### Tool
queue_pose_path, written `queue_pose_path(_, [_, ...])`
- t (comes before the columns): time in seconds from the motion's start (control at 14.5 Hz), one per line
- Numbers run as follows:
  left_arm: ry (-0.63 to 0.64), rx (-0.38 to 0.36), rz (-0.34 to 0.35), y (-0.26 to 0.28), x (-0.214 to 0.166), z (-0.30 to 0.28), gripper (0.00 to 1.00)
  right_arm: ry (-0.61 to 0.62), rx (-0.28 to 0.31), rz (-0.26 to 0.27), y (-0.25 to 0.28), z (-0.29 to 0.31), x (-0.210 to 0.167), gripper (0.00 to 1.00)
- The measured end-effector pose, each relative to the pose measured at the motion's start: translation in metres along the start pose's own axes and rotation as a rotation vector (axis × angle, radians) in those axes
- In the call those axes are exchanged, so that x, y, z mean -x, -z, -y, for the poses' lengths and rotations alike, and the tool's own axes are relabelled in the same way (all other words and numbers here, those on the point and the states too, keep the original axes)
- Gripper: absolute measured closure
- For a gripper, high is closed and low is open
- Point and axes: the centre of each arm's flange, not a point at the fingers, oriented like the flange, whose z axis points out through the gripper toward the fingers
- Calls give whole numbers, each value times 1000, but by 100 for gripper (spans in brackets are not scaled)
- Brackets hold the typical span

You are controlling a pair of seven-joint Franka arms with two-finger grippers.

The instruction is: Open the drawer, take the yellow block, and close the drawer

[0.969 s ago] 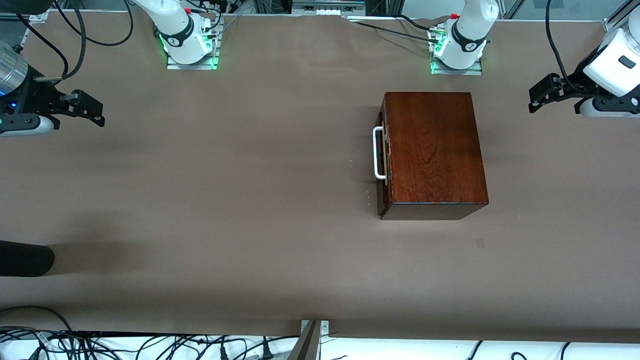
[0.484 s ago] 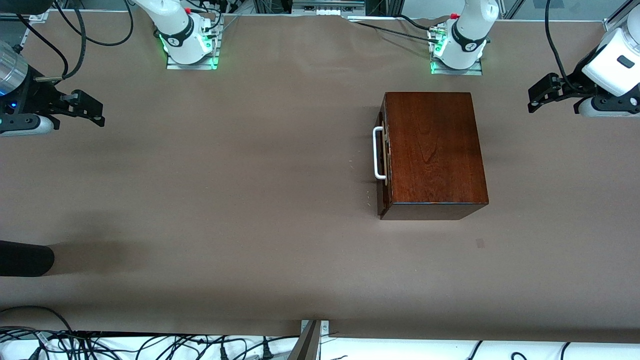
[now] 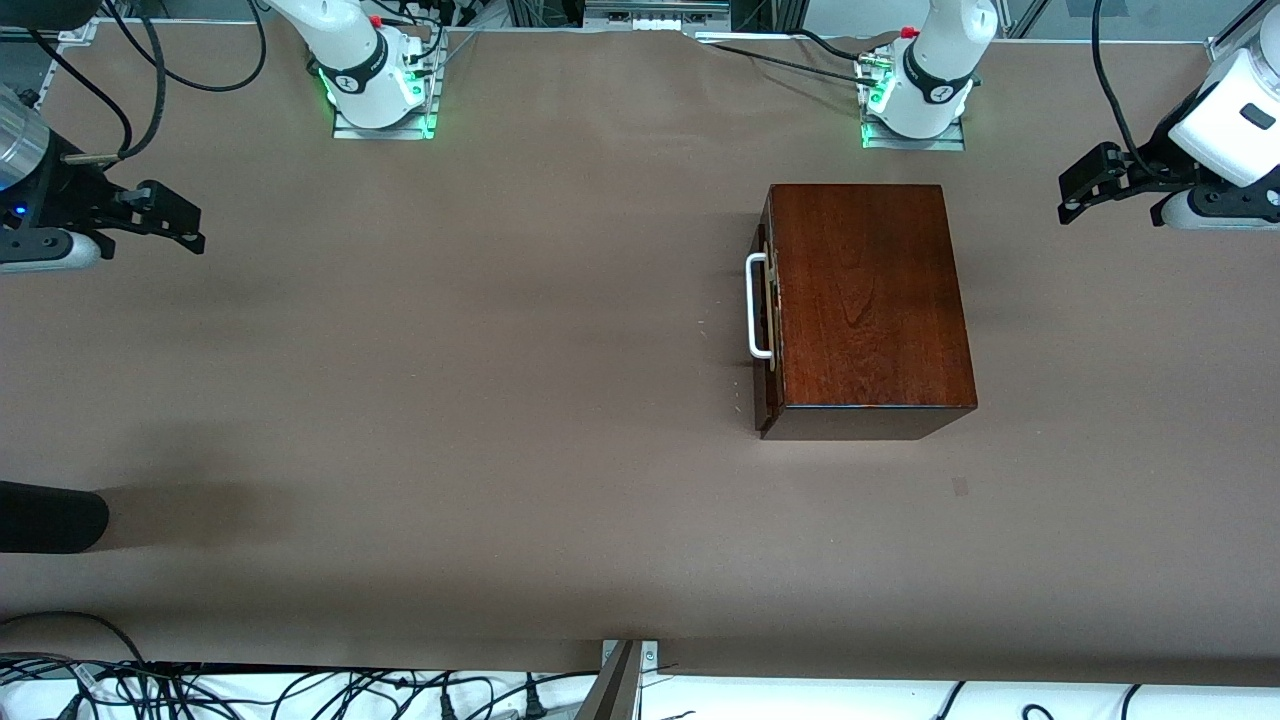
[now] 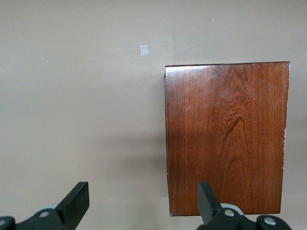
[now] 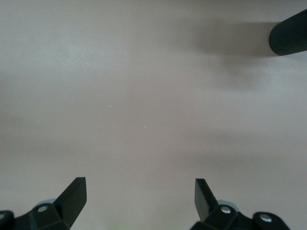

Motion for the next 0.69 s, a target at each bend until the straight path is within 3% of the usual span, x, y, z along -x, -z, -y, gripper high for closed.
queue_pose_path(0.42, [17,-1,0,0,0,-6,0,-8,0,-16,8,-4,4,0])
queue_pose_path(0.69, [62,-10,8,-5,5,-67,0,-8,-1,-27,14,-5,7,0])
